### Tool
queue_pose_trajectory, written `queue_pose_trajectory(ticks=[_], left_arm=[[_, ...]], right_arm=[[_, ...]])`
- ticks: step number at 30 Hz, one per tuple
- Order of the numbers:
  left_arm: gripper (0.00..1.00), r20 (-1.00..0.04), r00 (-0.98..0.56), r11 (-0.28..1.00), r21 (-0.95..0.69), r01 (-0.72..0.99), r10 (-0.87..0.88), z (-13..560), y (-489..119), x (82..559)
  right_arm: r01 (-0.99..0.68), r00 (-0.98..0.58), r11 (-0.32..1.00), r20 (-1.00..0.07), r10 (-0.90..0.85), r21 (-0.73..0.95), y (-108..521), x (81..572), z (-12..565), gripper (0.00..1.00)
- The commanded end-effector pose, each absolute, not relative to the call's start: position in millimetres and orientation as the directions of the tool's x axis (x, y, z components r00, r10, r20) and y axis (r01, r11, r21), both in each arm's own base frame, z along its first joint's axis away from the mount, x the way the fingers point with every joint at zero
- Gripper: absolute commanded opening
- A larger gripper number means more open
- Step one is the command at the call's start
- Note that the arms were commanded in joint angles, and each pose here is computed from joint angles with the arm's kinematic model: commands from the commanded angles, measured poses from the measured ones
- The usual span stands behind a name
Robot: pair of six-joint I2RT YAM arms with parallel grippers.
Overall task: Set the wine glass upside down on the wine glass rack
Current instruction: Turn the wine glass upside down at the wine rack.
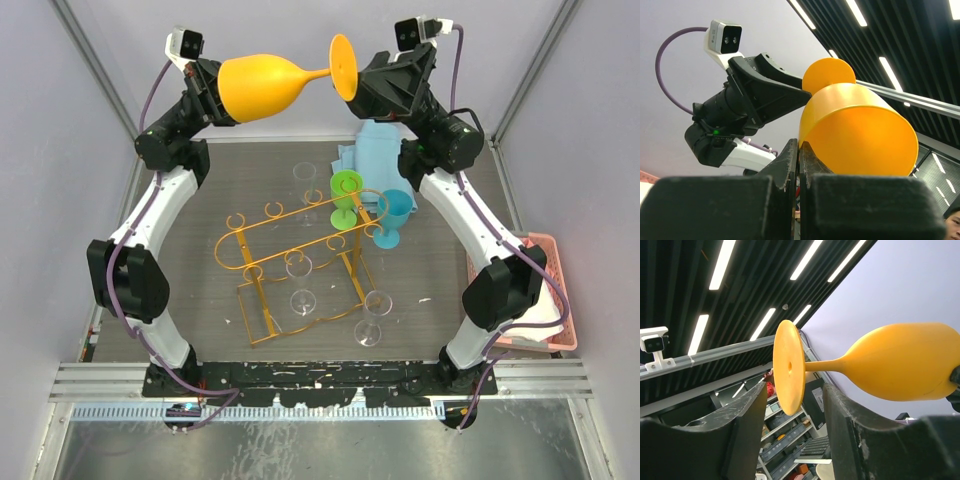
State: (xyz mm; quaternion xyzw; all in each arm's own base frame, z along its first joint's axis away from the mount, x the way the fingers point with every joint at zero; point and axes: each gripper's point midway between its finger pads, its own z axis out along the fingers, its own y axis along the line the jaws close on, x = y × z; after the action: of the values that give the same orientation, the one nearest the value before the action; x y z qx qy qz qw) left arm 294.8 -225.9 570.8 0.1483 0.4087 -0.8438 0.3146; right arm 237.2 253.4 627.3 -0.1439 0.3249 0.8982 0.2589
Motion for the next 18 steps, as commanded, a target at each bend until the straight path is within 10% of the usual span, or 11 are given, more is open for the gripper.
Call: queue_pose_trajectory(ticks=[1,18], left_arm=[[0.00,-0.568,-0.711,-0.492,-0.517,0.700,-0.415,592.8,-218.5,259.1],[0.00,-0.564,-0.712,-0.495,-0.516,0.699,-0.419,594.3,-217.6,259.6]], right_arm=[[-0.544,-0.824,-0.707,-0.447,0.348,0.452,238.6,200.2,654.1,0.52],[-0.533,-0.832,-0.715,-0.436,0.344,0.452,240.7,198.6,654.8,0.29]])
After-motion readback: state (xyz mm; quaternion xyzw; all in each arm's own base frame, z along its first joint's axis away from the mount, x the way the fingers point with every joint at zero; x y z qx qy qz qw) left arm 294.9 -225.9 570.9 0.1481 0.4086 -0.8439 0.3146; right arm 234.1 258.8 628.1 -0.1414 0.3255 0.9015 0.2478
